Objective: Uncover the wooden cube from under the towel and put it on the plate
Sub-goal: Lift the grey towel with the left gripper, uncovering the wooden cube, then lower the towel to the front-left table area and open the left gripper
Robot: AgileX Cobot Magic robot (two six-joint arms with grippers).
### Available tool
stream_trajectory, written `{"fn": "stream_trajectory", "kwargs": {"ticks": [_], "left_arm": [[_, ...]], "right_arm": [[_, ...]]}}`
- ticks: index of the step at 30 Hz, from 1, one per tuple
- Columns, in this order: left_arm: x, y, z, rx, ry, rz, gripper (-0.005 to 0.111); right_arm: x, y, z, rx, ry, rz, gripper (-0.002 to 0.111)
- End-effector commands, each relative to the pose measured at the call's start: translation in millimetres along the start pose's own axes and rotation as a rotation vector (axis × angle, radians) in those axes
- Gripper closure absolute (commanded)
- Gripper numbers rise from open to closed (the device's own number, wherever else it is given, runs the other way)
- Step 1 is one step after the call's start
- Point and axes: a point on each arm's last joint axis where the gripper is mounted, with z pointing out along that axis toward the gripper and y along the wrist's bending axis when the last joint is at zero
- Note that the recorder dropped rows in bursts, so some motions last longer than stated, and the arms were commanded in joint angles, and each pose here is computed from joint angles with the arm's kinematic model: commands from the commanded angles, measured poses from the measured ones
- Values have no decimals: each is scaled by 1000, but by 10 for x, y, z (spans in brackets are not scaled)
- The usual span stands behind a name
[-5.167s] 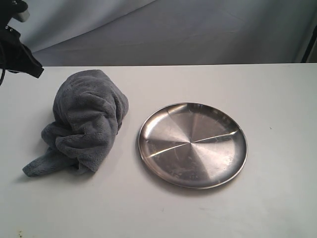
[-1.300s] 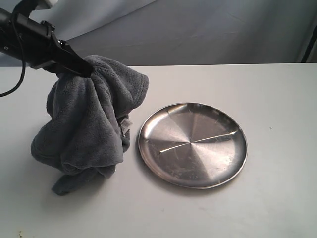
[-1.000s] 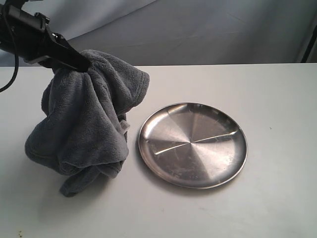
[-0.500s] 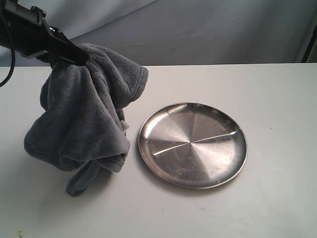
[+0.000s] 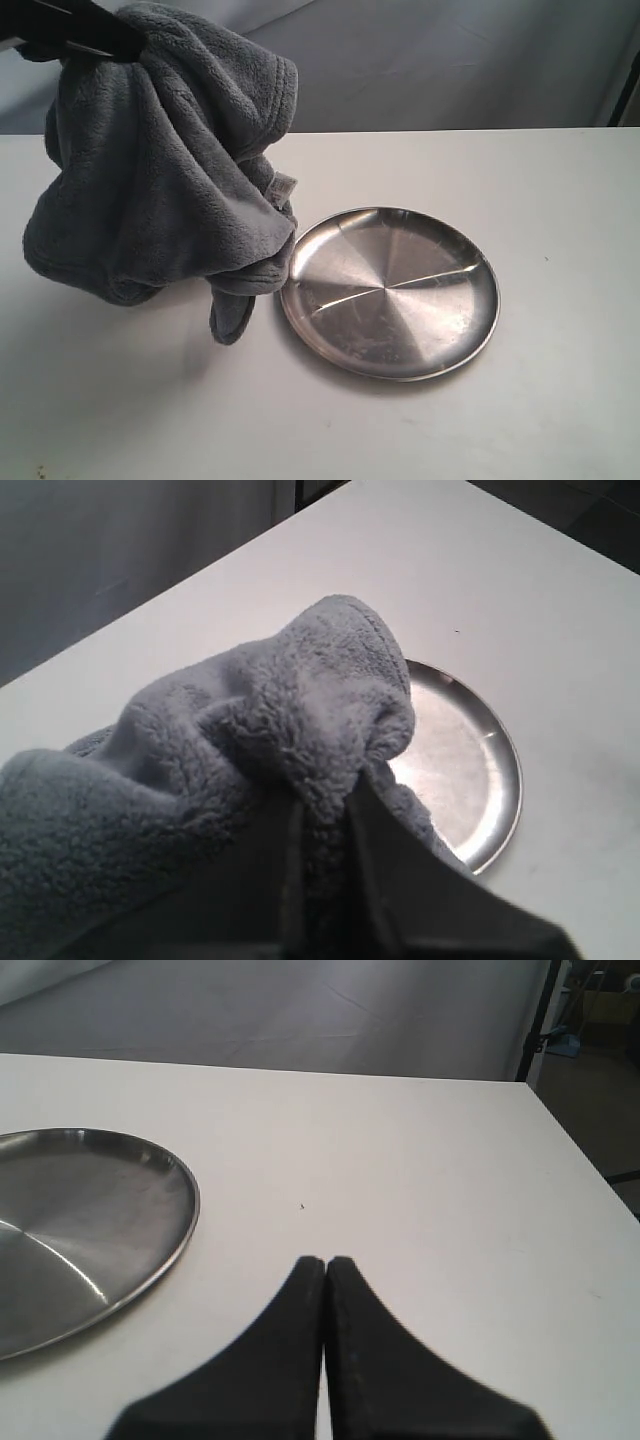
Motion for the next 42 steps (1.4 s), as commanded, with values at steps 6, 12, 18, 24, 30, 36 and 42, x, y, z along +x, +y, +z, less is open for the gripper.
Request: {"fn": "stream_trajectory", "kwargs": {"ticks": [6, 12, 18, 24, 30, 36, 42], "left_arm": [[12, -137, -173, -21, 39, -12, 107], [103, -192, -205, -31, 52, -9, 107], [322, -204, -186, -115, 33, -33, 107], [497, -331, -275, -158, 5, -35, 107], [664, -499, -433, -240, -92, -45, 107], [923, -658, -548, -319, -209, -95, 107], [1139, -775, -574, -317, -224, -173, 107]], "right_arm": [[4, 1, -1, -2, -9, -2, 108], [4, 1, -1, -2, -9, -2, 108], [4, 1, -1, -2, -9, -2, 108], [4, 1, -1, -2, -9, -2, 108], [4, 1, -1, -2, -9, -2, 108], [4, 1, -1, -2, -9, -2, 108], [4, 1, -1, -2, -9, -2, 108]]}}
